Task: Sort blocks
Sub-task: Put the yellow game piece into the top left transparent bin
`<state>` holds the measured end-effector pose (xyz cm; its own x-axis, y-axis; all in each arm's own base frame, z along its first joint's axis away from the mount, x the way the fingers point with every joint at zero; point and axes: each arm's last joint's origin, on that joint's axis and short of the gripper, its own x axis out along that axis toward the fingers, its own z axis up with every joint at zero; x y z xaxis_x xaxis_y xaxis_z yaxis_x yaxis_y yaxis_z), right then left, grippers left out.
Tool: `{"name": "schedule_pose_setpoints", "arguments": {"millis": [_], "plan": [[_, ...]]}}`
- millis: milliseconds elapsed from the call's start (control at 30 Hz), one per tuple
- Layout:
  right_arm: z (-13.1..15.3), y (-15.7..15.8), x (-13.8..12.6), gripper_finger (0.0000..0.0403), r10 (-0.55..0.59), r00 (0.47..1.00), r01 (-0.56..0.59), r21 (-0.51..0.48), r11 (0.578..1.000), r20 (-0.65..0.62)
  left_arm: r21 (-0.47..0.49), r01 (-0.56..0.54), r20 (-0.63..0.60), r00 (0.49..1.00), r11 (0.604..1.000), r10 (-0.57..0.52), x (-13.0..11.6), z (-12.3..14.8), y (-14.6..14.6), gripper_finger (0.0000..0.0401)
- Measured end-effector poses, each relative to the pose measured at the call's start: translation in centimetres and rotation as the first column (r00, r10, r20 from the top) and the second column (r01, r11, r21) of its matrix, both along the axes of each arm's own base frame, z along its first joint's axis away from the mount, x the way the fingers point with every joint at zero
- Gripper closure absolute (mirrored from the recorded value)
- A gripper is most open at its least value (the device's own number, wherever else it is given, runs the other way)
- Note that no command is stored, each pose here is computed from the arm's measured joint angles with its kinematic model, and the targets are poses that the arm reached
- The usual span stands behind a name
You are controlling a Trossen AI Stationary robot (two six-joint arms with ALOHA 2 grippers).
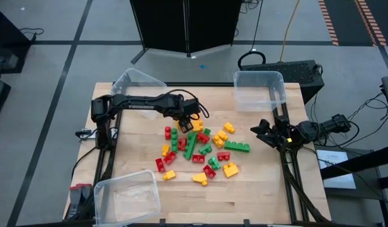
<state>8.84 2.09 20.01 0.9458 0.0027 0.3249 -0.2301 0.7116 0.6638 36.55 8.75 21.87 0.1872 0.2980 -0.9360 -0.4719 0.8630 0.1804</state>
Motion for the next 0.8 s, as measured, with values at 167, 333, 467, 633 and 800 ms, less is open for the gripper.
{"name": "schedule_pose_setpoints", "arguments": {"millis": [167, 333, 467, 633, 800], "plan": [[-0.1, 0.0, 0.0, 0.0131, 0.0, 1.0, 0.0, -0.003, 1.0, -0.009, -0.079, 0.014, 0.007, 1.0, 0.997, -0.014, 0.1, -0.3, -0.3, 0.0211], [-0.4, 0.0, 0.1, 0.0131, -0.005, 0.999, 0.004, -0.012, 1.0, -0.04, -0.093, 0.038, 0.008, 0.999, 0.995, -0.037, 0.2, -0.3, -1.1, 0.0211], [-0.3, 0.0, 0.1, 0.0131, 0.003, 0.999, -0.002, 0.009, 1.0, -0.037, -0.06, 0.025, -0.037, 0.999, 0.998, -0.028, 0.3, -1.0, -0.9, 0.0211], [-0.3, 0.0, 0.1, 0.0131, 0.013, 0.999, -0.012, 0.041, 0.999, -0.036, -0.045, 0.01, -0.099, 0.995, 0.999, -0.015, 0.5, -2.7, -0.4, 0.0211], [-0.3, 0.0, 0.1, 0.0131, 0.018, 0.999, -0.016, 0.044, 0.999, -0.032, -0.133, 0.008, -0.165, 0.986, 0.991, -0.03, 1.0, -5.6, -0.2, 0.0217]]}}
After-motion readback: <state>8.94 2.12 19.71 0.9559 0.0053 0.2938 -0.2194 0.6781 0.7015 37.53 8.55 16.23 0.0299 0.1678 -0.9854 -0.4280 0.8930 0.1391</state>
